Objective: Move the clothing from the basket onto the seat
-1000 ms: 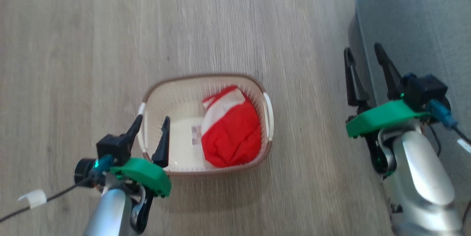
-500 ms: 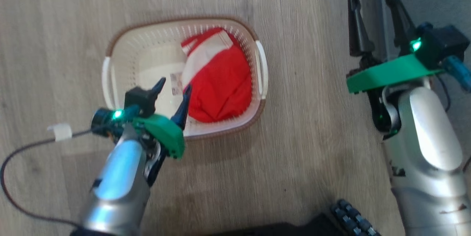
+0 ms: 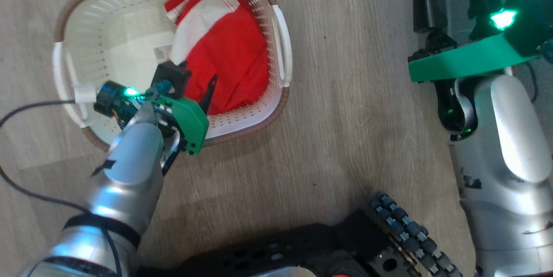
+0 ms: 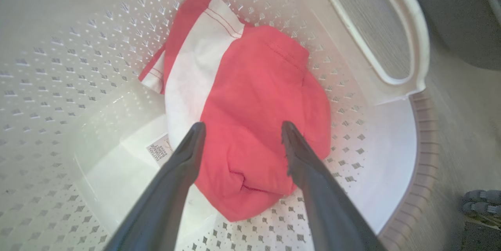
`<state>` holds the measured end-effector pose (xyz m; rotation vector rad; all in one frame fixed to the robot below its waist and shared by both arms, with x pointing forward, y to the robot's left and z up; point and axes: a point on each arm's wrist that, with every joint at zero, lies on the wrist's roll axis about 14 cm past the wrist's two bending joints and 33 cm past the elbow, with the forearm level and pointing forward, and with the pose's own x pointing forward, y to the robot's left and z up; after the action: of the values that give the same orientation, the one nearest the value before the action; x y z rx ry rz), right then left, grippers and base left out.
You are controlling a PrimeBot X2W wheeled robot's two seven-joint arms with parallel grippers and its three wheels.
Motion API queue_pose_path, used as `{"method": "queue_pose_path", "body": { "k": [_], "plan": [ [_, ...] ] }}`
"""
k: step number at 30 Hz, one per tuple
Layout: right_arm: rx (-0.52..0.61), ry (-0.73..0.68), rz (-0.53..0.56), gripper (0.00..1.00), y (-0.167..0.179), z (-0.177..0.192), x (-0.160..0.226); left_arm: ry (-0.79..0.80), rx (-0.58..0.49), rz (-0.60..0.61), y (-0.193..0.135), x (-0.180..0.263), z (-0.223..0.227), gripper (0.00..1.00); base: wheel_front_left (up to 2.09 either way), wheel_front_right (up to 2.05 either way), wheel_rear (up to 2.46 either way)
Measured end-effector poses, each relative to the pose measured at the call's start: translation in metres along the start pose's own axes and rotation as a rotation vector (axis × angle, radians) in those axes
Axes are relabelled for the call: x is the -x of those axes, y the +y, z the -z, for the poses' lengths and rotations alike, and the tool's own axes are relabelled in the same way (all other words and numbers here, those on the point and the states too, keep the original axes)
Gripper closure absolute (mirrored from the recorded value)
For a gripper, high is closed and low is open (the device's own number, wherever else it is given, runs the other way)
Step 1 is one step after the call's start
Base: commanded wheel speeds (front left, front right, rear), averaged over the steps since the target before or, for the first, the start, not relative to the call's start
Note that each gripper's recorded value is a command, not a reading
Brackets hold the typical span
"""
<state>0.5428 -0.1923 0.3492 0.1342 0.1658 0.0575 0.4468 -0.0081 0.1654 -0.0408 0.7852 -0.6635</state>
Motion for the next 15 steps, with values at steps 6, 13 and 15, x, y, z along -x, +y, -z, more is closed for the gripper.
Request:
{"method": "queue_pose_path", "body": {
  "k": [6,13,15],
  "plan": [
    [-0.005,0.009,0.017,0.0,-0.011,0.008,-0.003,0.055,-0.047,0.07,-0.011,-0.024,0.016,0.0,0.0,0.0,0.0],
    [-0.002,0.021,0.046,0.0,-0.026,0.013,-0.001,0.101,-0.096,0.159,-0.031,-0.05,0.029,0.0,0.0,0.0,0.0],
    [0.0,0.033,0.059,0.0,-0.031,0.017,0.002,0.103,-0.109,0.181,-0.036,-0.059,0.029,0.0,0.0,0.0,0.0]
  ]
}}
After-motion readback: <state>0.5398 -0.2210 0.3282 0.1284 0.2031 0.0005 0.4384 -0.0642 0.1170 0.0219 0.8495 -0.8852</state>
